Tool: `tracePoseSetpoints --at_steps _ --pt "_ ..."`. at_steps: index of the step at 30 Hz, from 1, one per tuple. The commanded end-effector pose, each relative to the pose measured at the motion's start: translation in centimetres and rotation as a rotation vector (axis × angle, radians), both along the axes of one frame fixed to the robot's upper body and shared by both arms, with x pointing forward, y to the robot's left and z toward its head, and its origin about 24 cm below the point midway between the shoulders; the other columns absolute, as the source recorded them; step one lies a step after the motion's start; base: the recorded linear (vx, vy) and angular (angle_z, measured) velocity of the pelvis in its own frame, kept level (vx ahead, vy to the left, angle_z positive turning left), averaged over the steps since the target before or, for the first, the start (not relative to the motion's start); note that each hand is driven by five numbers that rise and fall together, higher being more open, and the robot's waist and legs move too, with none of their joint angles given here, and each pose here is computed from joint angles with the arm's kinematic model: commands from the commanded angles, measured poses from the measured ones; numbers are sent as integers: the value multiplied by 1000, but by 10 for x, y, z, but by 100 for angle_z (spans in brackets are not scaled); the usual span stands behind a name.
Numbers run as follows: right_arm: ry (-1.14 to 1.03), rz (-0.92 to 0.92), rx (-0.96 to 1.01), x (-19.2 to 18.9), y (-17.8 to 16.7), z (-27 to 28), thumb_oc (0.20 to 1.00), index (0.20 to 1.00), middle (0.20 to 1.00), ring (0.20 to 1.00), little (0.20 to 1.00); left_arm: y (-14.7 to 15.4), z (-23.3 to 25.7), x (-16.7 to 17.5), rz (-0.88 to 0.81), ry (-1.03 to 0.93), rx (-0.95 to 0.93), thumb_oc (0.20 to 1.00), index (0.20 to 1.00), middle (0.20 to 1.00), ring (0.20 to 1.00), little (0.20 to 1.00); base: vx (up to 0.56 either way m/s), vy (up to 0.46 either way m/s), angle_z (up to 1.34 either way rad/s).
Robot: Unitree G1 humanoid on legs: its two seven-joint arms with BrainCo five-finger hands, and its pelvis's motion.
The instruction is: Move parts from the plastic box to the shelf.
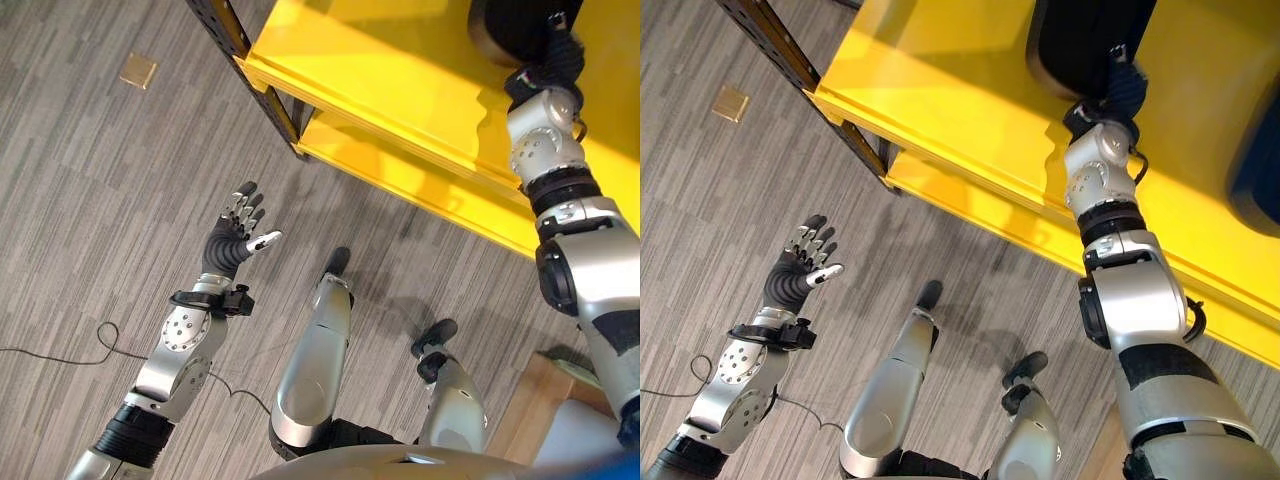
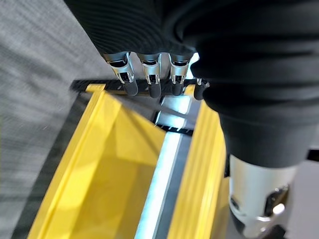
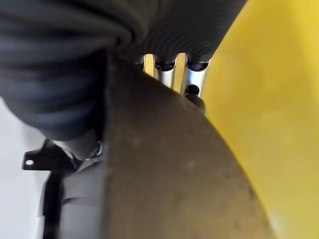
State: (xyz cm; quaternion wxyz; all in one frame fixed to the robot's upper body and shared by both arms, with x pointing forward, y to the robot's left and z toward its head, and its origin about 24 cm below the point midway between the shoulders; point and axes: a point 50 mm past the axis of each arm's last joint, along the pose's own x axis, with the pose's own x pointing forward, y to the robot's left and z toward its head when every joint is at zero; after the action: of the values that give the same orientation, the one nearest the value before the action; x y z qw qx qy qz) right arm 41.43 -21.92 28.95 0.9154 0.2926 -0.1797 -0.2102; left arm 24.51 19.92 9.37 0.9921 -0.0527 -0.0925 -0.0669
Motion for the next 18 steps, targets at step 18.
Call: tracePoseSetpoints --at_steps 18 --pt "188 -5 100 7 4 -62 200 200 200 200 200 -3 23 2 39 -133 -49 1000 1000 1000 1000 1000 -1 3 0"
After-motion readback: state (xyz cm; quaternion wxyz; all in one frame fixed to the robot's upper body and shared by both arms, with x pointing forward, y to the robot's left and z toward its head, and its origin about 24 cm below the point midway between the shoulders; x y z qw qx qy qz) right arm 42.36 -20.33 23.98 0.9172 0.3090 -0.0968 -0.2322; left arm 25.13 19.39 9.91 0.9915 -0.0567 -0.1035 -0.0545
